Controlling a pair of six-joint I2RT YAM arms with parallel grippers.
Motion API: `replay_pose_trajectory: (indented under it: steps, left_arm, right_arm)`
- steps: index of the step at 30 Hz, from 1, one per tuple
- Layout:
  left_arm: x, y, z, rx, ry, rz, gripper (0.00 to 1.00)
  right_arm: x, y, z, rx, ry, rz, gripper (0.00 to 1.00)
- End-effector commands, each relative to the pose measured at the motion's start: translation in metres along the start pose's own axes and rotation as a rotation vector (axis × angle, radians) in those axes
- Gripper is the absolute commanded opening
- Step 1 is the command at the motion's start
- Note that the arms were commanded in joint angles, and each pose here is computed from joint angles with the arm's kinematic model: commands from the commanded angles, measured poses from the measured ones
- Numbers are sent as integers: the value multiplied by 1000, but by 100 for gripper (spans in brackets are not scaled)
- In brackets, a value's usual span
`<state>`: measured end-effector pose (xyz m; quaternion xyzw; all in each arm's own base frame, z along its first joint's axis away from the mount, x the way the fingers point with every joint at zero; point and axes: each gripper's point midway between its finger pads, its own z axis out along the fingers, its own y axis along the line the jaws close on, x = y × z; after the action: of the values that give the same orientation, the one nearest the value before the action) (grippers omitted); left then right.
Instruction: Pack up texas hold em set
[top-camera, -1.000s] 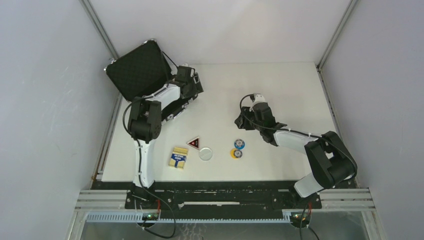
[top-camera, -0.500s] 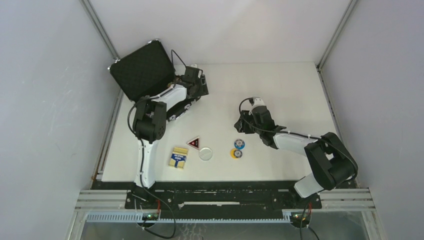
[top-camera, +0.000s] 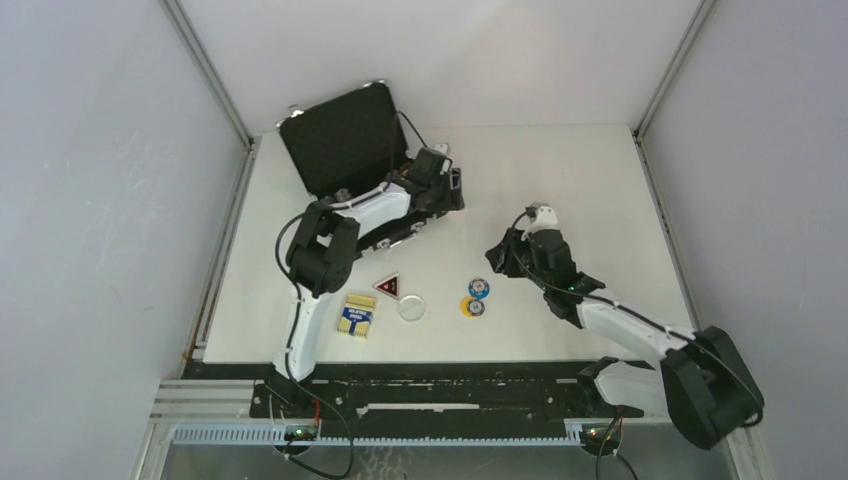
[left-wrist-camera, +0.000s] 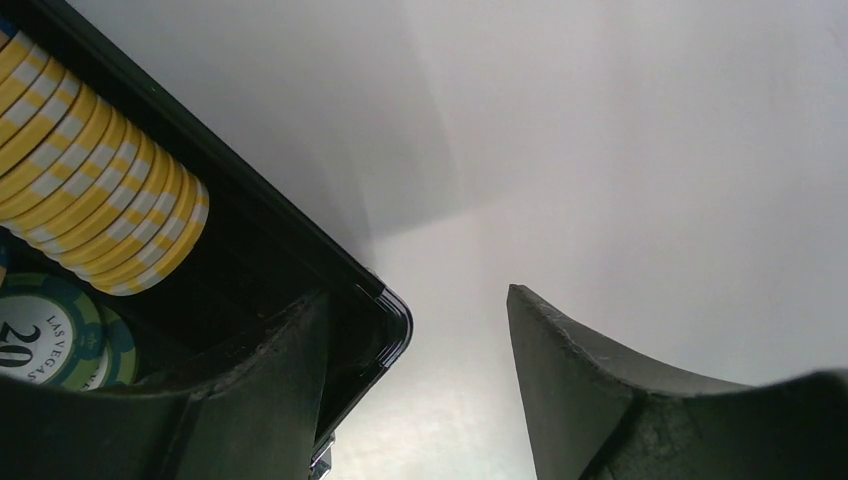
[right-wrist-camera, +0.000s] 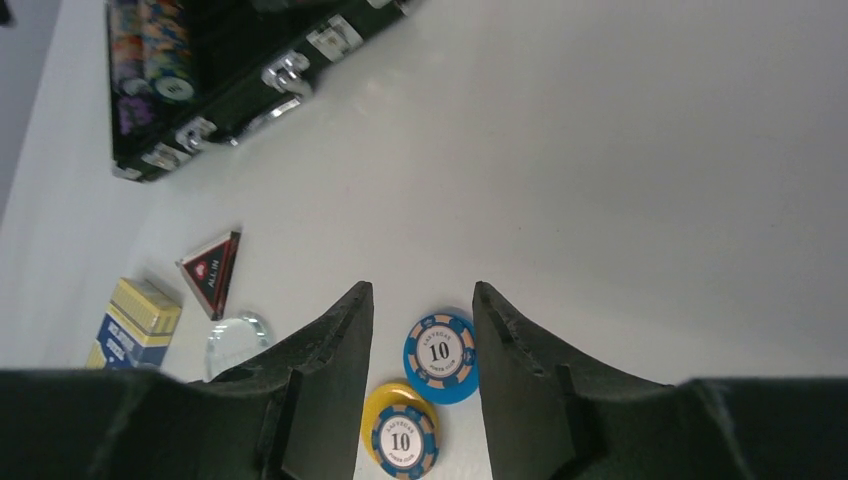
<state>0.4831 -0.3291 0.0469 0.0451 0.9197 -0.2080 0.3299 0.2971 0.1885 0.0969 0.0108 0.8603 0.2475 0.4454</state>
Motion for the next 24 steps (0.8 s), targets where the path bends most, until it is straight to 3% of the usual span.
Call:
replay_pose_trajectory:
  steps: [1,9,15,19,24]
  left_arm:
    - [91,-95,-9,261,213,29,68]
    - [136,-124,-34,315,256,137,73]
    - [77,-123,-72,258,23,233,99]
    - [36,-130,-105,253,-126,271,100]
    - [15,-122,-150,232,-241,257,100]
  right_arm:
    - [-21,1,-23,7,-100,51,49]
    - [-19,-8,-59,17,-177,93,48]
    - [-14,-6,-75,17,-201,101,48]
    - [-10,-2,-76,9,-206,97,48]
    - [-18,4,-60,10,-212,54,48]
